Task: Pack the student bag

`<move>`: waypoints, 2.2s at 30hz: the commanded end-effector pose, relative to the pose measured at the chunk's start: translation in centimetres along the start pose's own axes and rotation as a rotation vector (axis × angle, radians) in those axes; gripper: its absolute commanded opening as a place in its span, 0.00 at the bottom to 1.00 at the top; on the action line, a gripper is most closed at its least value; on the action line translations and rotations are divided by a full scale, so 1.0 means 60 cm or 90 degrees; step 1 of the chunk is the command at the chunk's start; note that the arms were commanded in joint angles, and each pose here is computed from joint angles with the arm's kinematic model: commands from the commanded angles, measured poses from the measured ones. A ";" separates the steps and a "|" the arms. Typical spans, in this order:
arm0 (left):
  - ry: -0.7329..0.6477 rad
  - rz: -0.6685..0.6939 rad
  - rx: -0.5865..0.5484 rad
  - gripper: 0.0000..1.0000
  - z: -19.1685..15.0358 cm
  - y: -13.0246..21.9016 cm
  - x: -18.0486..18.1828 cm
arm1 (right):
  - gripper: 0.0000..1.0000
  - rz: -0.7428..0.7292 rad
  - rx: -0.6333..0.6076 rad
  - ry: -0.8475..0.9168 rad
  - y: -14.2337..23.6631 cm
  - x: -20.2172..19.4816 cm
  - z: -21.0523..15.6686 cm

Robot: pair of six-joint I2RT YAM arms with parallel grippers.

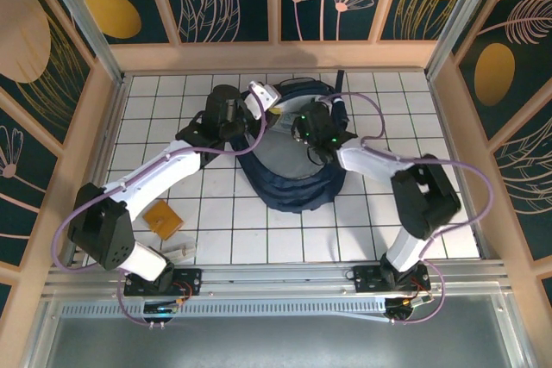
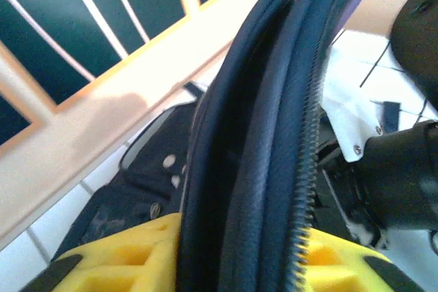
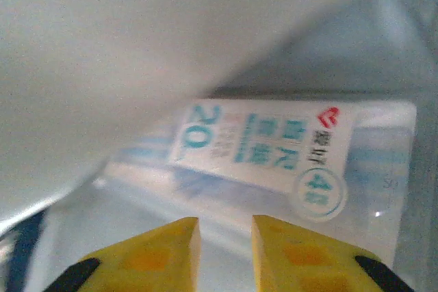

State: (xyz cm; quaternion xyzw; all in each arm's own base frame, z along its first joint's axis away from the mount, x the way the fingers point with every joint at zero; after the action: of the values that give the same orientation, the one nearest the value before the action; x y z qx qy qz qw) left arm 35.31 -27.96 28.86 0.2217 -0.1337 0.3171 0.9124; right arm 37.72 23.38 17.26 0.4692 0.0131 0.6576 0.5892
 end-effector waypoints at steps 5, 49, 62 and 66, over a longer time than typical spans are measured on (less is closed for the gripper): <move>-0.010 -0.129 -0.073 0.52 0.051 0.021 -0.033 | 0.33 0.052 0.000 0.113 0.153 -0.019 0.006; -0.230 -0.188 0.178 0.60 -0.381 -0.010 0.043 | 0.58 -0.213 0.169 0.178 -0.011 0.133 -0.186; -0.208 -0.188 0.095 0.59 -0.365 -0.009 0.044 | 0.30 -0.231 0.184 0.171 -0.022 0.094 -0.203; -0.212 -0.206 0.108 0.59 -0.377 -0.011 0.038 | 0.02 -0.230 0.170 0.171 -0.012 0.090 -0.190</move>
State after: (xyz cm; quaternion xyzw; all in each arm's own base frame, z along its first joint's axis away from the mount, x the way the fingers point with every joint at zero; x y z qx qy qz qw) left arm 40.01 -15.72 9.76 0.3877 -0.2089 0.1589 0.8836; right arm 31.93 36.02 12.84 0.4532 0.2630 0.6050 0.5995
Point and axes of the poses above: each hand's point on the last joint's axis, 136 mm out from that joint toward the fingers, its own y axis back along the fingers, its own x axis along the line the jaws close on, z = x × y, the point moved 4 cm from there along y, back along the fingers, and after that the axes turned 14 degrees about -y, right-handed, at the moved point
